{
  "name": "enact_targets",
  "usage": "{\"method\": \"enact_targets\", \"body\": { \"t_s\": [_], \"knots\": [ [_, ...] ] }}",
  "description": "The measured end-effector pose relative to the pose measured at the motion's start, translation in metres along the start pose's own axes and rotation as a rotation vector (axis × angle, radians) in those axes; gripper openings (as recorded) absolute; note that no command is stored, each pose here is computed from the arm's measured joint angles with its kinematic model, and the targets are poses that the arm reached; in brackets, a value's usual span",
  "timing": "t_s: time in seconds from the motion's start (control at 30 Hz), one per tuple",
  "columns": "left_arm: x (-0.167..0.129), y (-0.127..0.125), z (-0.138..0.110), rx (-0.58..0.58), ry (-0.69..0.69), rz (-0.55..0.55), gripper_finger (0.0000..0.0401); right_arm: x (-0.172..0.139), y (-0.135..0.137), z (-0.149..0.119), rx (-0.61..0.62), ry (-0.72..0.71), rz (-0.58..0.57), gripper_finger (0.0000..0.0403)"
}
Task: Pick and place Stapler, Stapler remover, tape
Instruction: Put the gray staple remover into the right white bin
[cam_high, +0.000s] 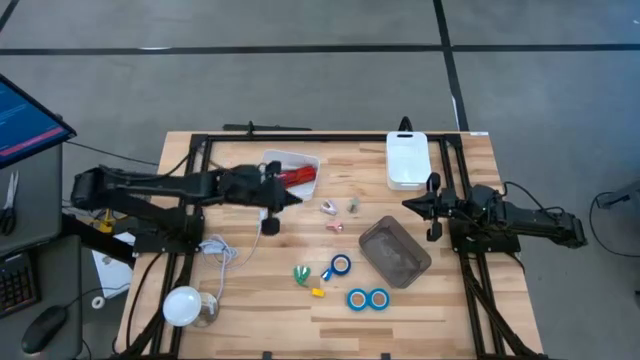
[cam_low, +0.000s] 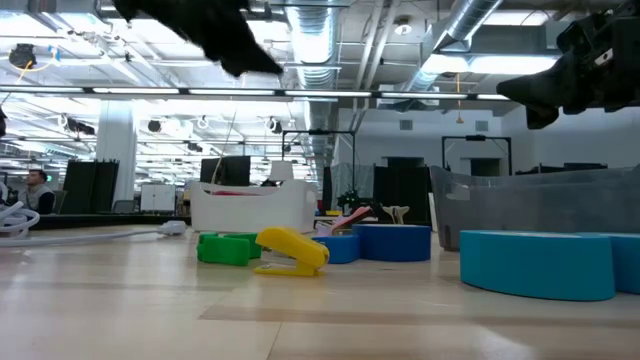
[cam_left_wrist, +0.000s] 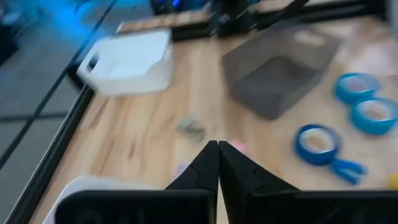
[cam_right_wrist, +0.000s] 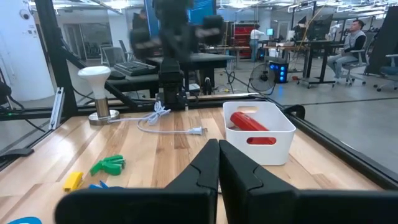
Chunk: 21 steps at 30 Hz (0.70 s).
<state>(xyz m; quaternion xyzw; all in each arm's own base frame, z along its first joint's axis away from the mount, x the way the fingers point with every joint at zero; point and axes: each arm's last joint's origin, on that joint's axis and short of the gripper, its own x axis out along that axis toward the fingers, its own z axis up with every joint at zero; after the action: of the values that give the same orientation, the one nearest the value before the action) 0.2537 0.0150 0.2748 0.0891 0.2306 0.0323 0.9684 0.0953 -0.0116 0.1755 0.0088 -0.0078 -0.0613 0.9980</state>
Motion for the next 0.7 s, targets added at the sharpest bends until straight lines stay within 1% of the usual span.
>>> {"method": "enact_targets", "body": {
  "t_s": [0.13,0.3,0.43,0.7],
  "knots": [
    [-0.01,-0.023,0.008,0.043,-0.035,0.001,0.0002,0.0,0.0,0.0,-0.001,-0.002,0.001,0.0],
    [-0.014,-0.041,0.01,0.076,-0.048,-0.044,0.0002,0.0,0.0,0.001,0.001,-0.003,0.002,0.0],
    [-0.014,-0.045,0.01,0.083,-0.048,-0.058,0.0002,0.0,0.0,0.001,0.061,-0.003,0.004,0.0],
    [-0.013,-0.046,0.009,0.076,-0.052,-0.067,0.0002,0.0,0.0,0.0,0.061,0.001,0.004,0.0]
  ]
}}
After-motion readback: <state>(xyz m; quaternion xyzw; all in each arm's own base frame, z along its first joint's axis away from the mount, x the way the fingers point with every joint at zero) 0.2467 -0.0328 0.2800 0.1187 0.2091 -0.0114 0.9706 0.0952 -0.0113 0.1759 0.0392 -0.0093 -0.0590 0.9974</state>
